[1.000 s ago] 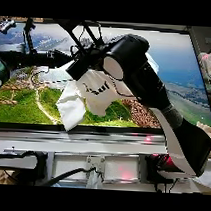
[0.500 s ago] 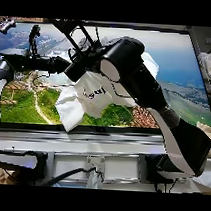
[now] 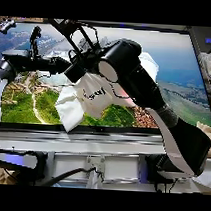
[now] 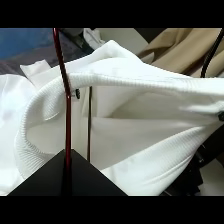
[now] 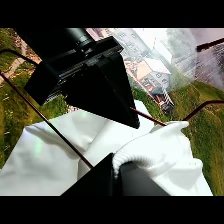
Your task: Fold the clothes and pants, and hang the long-sleeved shirts on hangers.
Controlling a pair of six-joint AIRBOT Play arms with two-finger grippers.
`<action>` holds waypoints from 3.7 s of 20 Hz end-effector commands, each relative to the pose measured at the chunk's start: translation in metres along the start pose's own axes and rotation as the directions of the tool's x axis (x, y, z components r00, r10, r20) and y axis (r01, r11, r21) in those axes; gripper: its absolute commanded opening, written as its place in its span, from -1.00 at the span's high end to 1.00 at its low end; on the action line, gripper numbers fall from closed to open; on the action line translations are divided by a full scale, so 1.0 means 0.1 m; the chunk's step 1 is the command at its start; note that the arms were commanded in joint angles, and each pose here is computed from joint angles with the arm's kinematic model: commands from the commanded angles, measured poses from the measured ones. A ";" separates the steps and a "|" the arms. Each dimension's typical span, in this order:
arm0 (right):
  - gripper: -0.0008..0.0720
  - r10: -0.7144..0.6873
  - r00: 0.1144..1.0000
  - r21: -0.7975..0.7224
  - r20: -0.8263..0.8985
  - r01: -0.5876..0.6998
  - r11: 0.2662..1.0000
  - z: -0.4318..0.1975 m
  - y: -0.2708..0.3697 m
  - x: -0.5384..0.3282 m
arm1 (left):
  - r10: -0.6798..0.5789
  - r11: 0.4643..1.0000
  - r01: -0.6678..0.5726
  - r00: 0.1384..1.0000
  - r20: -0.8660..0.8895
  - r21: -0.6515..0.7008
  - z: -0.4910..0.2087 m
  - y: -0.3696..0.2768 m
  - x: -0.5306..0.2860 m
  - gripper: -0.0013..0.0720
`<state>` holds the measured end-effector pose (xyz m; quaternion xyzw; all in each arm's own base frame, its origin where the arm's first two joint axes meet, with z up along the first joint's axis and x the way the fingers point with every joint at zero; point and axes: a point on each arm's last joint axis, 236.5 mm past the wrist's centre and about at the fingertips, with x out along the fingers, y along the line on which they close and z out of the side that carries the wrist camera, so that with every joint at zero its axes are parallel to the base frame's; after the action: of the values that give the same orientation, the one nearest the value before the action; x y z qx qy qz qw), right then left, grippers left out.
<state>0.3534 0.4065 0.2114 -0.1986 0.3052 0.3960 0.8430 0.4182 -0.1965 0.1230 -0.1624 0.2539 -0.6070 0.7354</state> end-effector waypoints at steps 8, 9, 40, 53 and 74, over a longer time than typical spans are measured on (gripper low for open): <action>0.90 -0.009 1.000 -0.003 0.000 0.009 1.000 0.00 -0.03 0.00 | -0.049 0.998 0.049 0.999 -0.015 0.050 0.08 -0.16 -0.02 0.94; 0.90 -0.011 1.000 -0.004 -0.001 0.011 1.000 0.00 -0.03 0.00 | -0.050 0.997 0.050 0.999 -0.014 0.065 0.13 -0.17 -0.03 0.94; 0.90 -0.027 0.999 -0.018 0.035 0.028 0.999 -0.03 -0.05 0.23 | -0.006 0.990 0.006 1.000 -0.004 0.141 0.25 -0.13 0.15 0.94; 0.90 -0.050 0.995 -0.029 0.089 0.053 0.998 0.09 -0.11 0.27 | 0.001 0.989 -0.001 1.000 -0.001 0.145 0.26 -0.12 0.15 0.94; 0.90 -0.047 0.997 -0.032 0.062 0.049 0.998 0.02 -0.09 0.41 | 0.001 0.989 -0.001 1.000 -0.001 0.148 0.26 -0.11 0.15 0.94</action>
<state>0.3818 0.4244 0.1865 -0.2073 0.2667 0.3867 0.8581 0.4256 -0.2154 0.1472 -0.1082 0.2099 -0.6234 0.7454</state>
